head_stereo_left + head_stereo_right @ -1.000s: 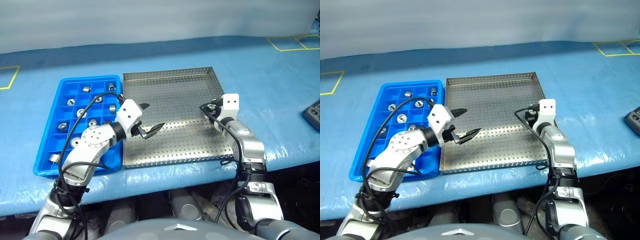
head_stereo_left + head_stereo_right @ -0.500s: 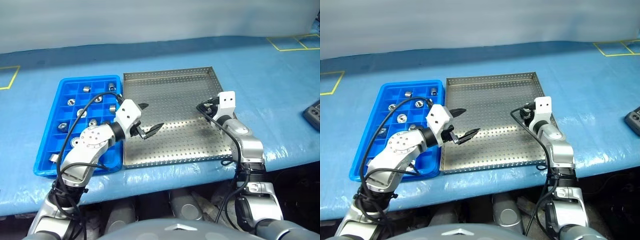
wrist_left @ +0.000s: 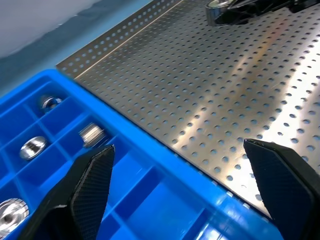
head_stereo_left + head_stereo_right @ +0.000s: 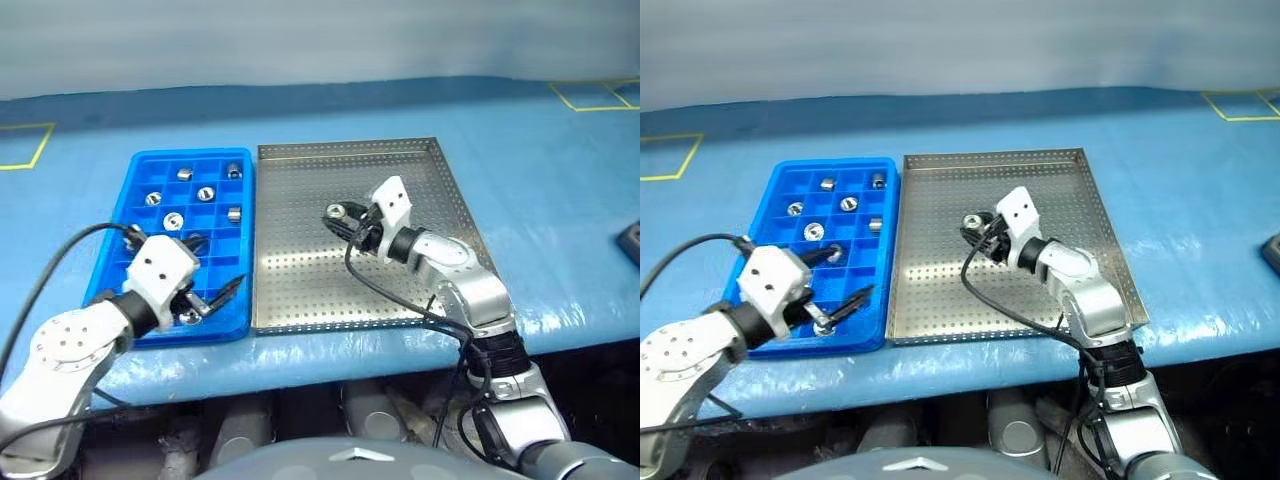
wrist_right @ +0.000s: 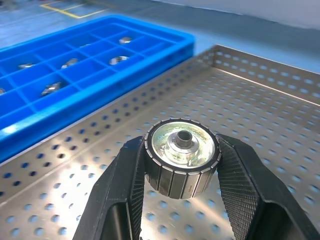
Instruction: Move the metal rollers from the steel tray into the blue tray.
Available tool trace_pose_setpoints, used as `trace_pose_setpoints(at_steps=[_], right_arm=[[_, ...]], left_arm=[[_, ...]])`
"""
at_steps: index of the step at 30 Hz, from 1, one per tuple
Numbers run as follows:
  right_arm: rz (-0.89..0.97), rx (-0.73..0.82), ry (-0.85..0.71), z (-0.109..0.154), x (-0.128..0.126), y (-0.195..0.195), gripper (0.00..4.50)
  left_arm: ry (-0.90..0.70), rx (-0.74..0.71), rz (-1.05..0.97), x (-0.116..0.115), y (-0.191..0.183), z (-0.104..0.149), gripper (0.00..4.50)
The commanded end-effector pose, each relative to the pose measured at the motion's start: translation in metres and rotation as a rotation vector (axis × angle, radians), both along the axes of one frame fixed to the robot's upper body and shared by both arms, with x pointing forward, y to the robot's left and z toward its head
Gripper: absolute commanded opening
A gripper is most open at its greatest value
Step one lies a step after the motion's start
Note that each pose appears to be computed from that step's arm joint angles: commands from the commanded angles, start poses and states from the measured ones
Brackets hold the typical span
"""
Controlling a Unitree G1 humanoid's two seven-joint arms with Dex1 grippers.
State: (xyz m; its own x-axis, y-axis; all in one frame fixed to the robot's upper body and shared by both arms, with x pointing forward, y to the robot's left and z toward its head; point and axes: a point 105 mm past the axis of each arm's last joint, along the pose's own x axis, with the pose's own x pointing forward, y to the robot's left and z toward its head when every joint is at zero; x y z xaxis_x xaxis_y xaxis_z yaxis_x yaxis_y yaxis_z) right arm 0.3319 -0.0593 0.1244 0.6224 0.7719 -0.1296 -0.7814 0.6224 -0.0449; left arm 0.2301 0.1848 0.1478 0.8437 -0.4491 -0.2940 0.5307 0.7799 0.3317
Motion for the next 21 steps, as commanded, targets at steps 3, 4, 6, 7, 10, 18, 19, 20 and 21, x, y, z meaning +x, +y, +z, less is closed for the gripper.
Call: trace_pose_setpoints(at_steps=[3,4,6,7,10,18,19,20,21], right_arm=[[0.185,0.031,-0.075,0.024,-0.004,0.043,1.77],[0.207,0.029,-0.076,0.024,-0.005,0.046,1.77],[0.269,0.03,-0.073,0.024,-0.01,0.059,1.77],[0.301,0.031,-0.07,0.024,-0.013,0.067,1.77],[0.385,0.029,-0.062,0.022,-0.021,0.089,1.77],[0.487,-0.001,-0.018,0.006,-0.032,0.124,1.77],[0.482,-0.002,-0.006,0.004,-0.031,0.124,1.77],[0.473,-0.004,0.004,0.003,-0.029,0.125,1.77],[0.463,-0.006,0.013,0.001,-0.027,0.124,1.77]], left_arm=[[-0.077,0.007,0.192,-0.014,0.029,0.016,4.5],[-0.076,0.01,0.203,-0.016,0.03,0.016,4.5],[-0.073,0.006,0.238,-0.023,0.035,0.015,4.5],[-0.065,0.006,0.256,-0.027,0.037,0.013,4.5],[-0.034,0.006,0.291,-0.035,0.04,0.006,4.5],[-0.025,-0.033,0.286,-0.032,0.026,-0.003,4.5],[-0.025,-0.035,0.284,-0.032,0.025,-0.003,4.5],[-0.024,-0.035,0.283,-0.031,0.025,-0.004,4.5],[-0.024,-0.035,0.281,-0.031,0.025,-0.004,4.5]])
